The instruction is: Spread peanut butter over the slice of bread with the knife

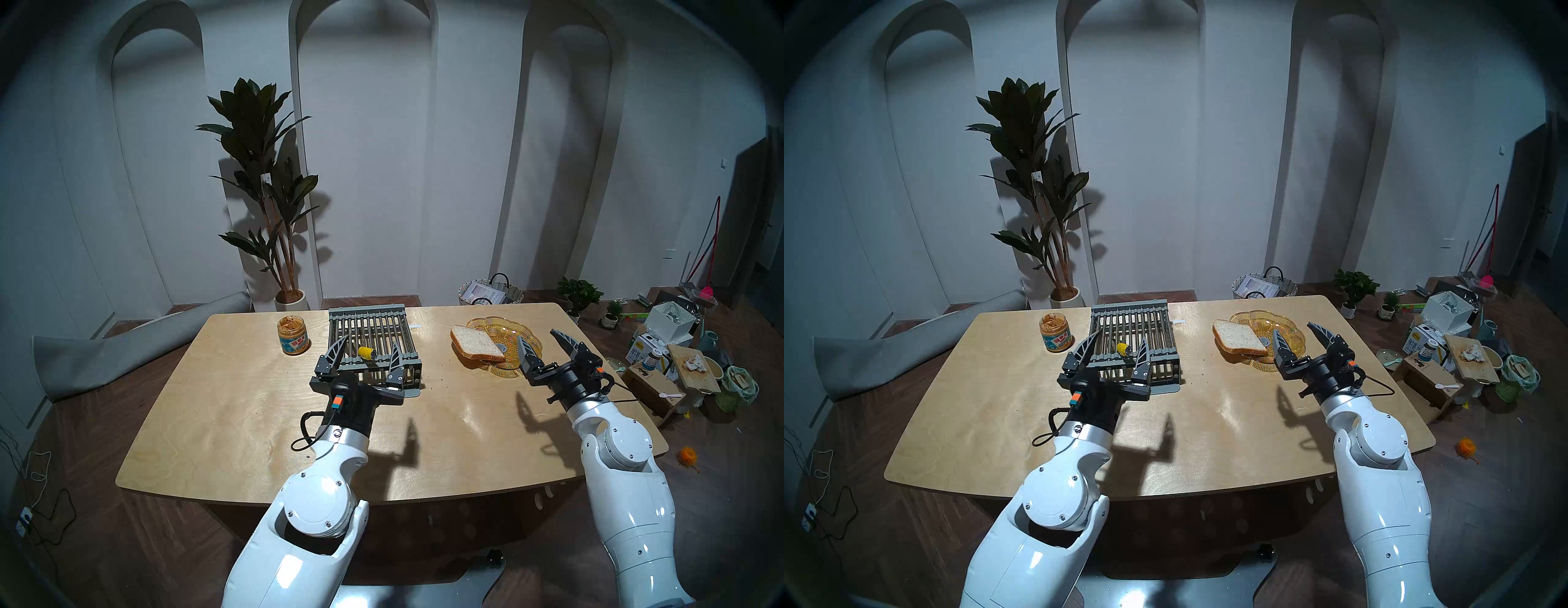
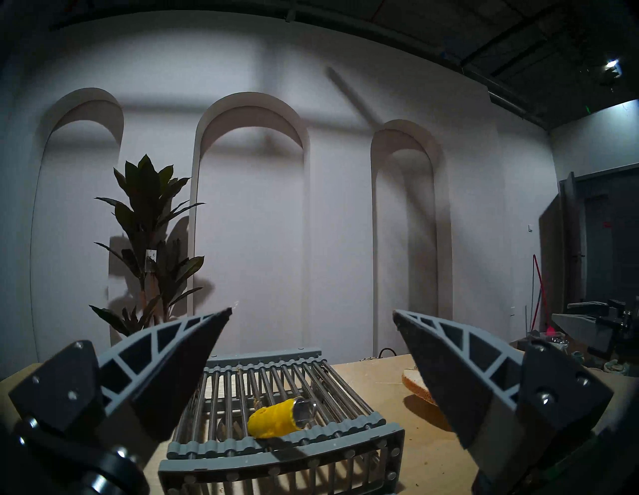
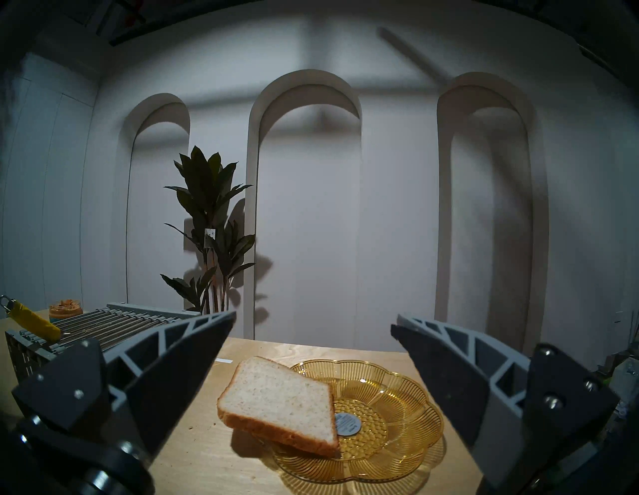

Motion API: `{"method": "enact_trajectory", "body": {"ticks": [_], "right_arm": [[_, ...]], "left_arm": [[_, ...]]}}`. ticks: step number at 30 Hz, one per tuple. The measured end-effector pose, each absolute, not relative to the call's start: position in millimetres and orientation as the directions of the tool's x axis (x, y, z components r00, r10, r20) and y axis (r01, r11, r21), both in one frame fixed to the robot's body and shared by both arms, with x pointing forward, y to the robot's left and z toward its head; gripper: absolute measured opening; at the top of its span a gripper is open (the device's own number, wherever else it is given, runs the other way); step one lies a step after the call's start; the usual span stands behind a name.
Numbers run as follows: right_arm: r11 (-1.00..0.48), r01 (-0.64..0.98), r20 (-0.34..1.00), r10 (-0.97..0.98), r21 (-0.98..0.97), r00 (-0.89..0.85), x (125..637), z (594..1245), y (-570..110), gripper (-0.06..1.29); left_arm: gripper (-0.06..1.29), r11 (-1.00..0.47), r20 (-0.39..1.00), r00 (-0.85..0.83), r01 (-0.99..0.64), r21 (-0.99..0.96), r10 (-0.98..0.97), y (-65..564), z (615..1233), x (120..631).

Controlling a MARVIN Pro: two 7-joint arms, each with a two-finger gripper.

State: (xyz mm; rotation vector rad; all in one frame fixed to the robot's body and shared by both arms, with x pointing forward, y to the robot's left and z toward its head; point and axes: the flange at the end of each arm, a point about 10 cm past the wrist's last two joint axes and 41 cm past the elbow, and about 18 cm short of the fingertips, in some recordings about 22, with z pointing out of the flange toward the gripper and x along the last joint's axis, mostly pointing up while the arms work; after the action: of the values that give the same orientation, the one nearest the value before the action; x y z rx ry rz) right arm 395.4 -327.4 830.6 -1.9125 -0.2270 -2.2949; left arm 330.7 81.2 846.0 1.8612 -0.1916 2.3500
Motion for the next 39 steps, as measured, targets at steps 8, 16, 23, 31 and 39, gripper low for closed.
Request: {"method": "enact_trajectory", "body": {"ticks": [8,16,23,31,39], "right_arm": [[-0.983,0.183,0.98,-0.011,0.026,-0.2,402.8,837.0,-343.0,1.22],[-0.986,0.168,0.974,-0.015,0.023,-0.224,408.9,844.5,-355.9,1.22],[-0.987,0.16,0.971,-0.023,0.016,-0.237,411.3,848.0,-365.4,1.22],[-0.988,0.151,0.968,-0.031,0.007,-0.249,413.4,851.5,-373.3,1.22],[-0.99,0.144,0.967,-0.037,-0.001,-0.253,414.9,851.6,-377.2,1.22]], "left_arm": [[1.25,-0.988,0.977,-0.212,-0.144,-0.056,-0.024,63.1,833.5,336.3],[1.25,-0.994,0.973,-0.216,-0.061,-0.095,-0.08,50.9,823.0,347.2],[1.25,-0.994,0.972,-0.204,0.039,-0.107,-0.113,46.3,815.3,361.4],[1.25,-0.986,0.978,-0.177,0.143,-0.089,-0.114,41.8,808.6,372.7],[1.25,-0.971,0.983,-0.156,0.234,-0.056,-0.095,36.6,803.5,380.7]]}}
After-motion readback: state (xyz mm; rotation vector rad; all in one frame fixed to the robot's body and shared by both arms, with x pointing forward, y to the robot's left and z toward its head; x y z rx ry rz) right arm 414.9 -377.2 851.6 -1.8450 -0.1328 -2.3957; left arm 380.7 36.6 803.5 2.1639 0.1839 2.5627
